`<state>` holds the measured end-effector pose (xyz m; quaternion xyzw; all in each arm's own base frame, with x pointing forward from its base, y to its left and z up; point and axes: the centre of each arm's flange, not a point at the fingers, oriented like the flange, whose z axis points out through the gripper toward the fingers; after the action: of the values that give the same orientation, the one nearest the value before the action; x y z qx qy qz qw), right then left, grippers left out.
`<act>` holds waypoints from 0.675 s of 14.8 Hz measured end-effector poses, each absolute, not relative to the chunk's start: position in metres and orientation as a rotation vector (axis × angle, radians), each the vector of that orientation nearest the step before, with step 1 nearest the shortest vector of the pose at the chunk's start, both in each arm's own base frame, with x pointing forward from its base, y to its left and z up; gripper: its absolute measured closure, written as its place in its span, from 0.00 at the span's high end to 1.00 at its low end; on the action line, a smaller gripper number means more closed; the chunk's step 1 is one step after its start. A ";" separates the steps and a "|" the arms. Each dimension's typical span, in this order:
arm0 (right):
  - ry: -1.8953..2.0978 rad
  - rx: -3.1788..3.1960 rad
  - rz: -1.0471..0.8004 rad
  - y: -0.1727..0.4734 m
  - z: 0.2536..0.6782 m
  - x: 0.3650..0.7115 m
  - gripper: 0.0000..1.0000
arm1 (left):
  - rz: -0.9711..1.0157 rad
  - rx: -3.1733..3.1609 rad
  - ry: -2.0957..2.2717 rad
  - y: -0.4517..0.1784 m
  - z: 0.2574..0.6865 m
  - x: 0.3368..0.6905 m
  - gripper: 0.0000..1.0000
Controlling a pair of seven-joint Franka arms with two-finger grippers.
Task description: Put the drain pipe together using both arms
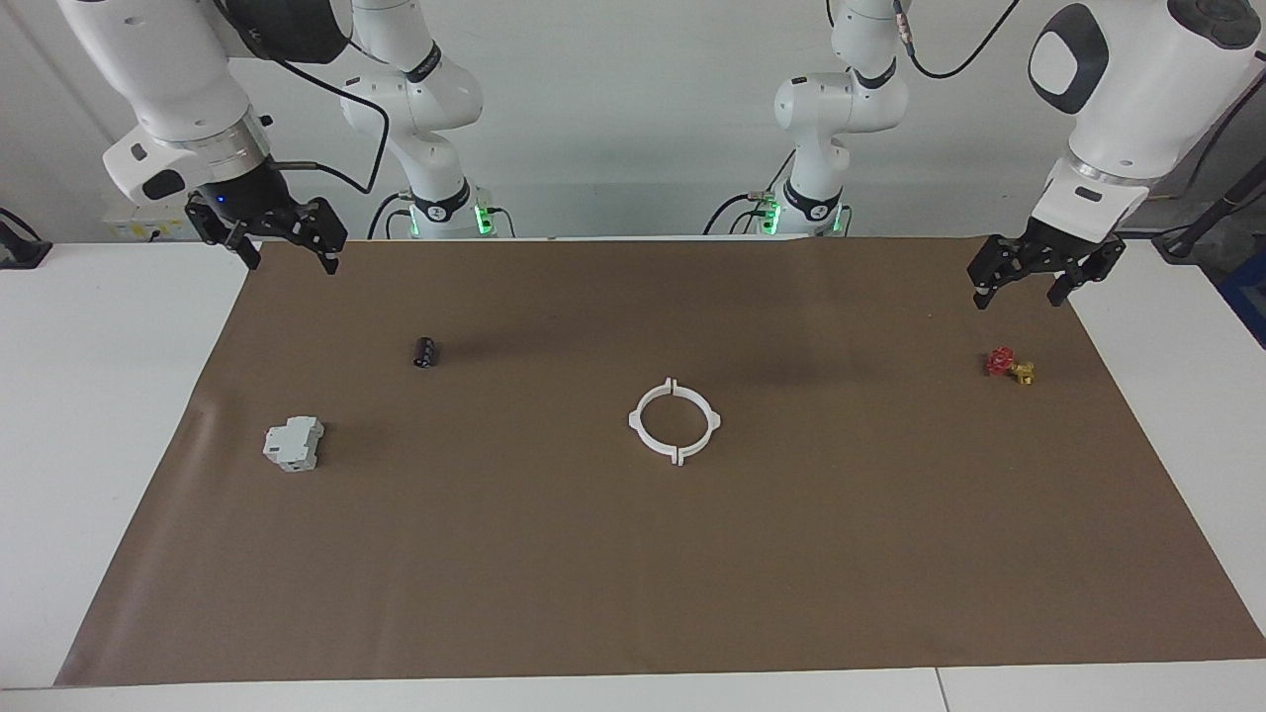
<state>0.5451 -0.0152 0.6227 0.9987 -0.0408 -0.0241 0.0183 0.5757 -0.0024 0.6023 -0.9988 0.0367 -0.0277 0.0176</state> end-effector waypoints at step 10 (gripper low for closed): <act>-0.127 3.101 -0.075 -0.015 0.623 0.545 1.00 | -0.045 -3.133 0.121 -0.056 0.588 0.566 1.00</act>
<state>0.5451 -0.0152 0.6227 0.9987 -0.0408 -0.0241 0.0183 0.5658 -0.0562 0.5878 -0.9992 0.0385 -0.0142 0.0030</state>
